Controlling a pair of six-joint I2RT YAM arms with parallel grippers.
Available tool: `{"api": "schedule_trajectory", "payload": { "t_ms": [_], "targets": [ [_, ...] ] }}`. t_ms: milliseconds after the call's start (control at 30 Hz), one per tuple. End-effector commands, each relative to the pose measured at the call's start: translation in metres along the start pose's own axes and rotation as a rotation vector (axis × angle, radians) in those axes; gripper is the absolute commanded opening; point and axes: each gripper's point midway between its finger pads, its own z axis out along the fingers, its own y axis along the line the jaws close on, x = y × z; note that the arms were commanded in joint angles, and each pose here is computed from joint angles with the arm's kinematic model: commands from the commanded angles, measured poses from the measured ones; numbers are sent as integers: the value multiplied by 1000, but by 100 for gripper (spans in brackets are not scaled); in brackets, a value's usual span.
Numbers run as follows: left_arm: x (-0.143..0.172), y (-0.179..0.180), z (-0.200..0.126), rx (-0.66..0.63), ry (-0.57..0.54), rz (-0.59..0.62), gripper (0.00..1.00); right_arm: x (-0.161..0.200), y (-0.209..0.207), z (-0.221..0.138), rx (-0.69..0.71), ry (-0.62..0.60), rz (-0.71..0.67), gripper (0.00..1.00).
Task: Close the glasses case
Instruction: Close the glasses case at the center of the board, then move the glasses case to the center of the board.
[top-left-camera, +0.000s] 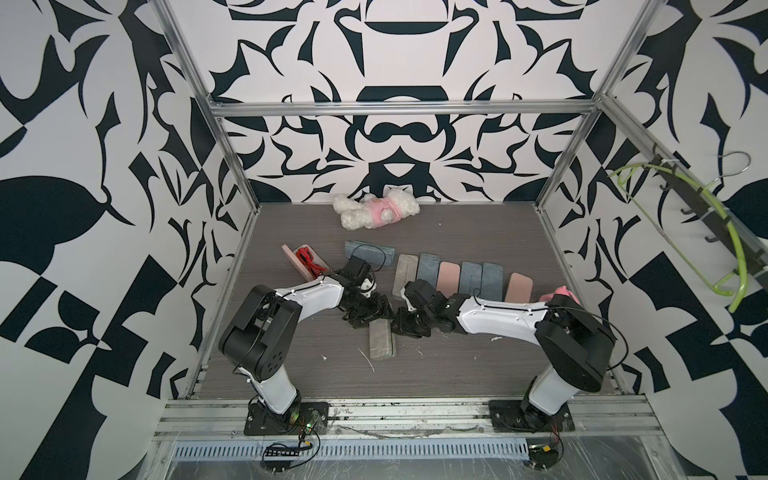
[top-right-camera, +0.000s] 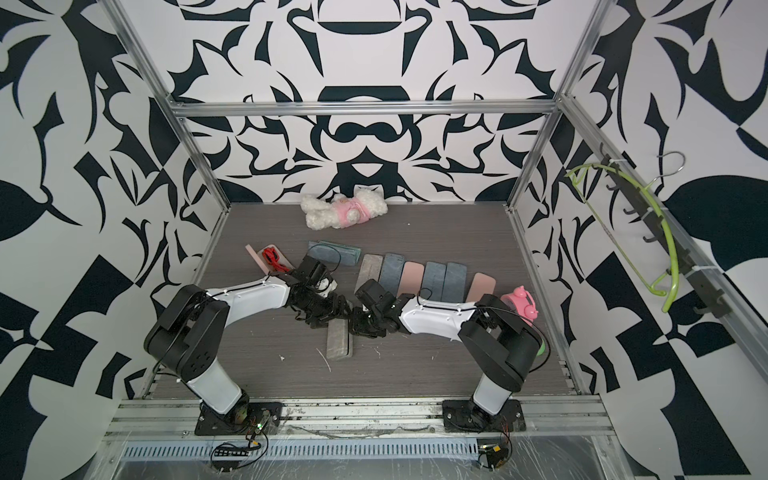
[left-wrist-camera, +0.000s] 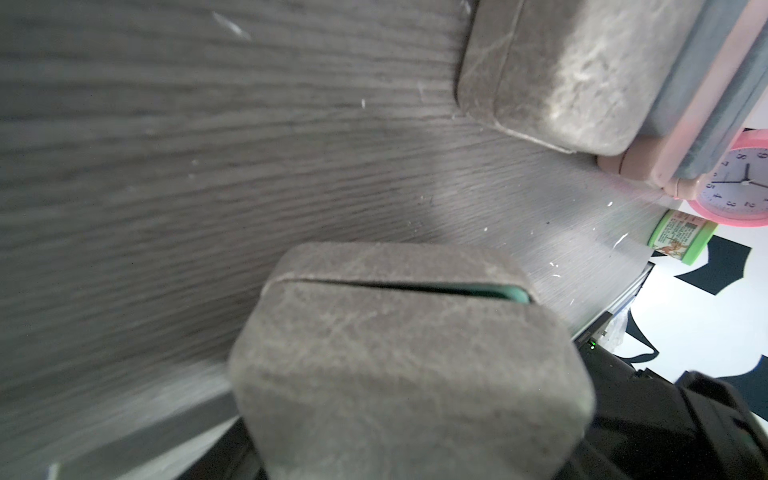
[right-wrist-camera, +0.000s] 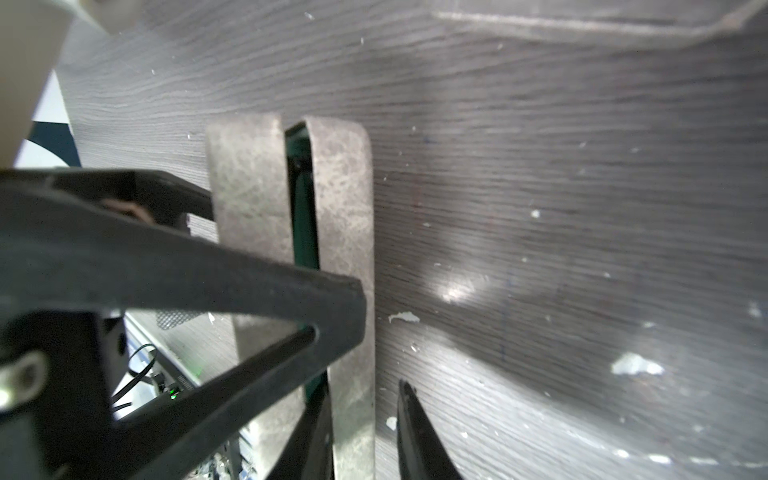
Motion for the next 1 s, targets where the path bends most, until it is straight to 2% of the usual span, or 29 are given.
{"api": "schedule_trajectory", "payload": {
  "t_ms": [0,500,800,867,967],
  "targets": [
    [26,75,24,-271,80,-54,74,-10,6,-15,-45,-35,-4,30],
    [22,79,17,-324,70,-34,71,-16,-7,-32,-58,-37,16,32],
    [10,95,-18,-525,24,52,73,-19,-30,-48,-31,-50,41,33],
    [7,97,-26,-565,17,68,76,-18,-31,-47,-30,-46,43,33],
    [4,92,-26,-551,9,73,84,-18,-33,-45,-32,-41,45,34]
  ]
}}
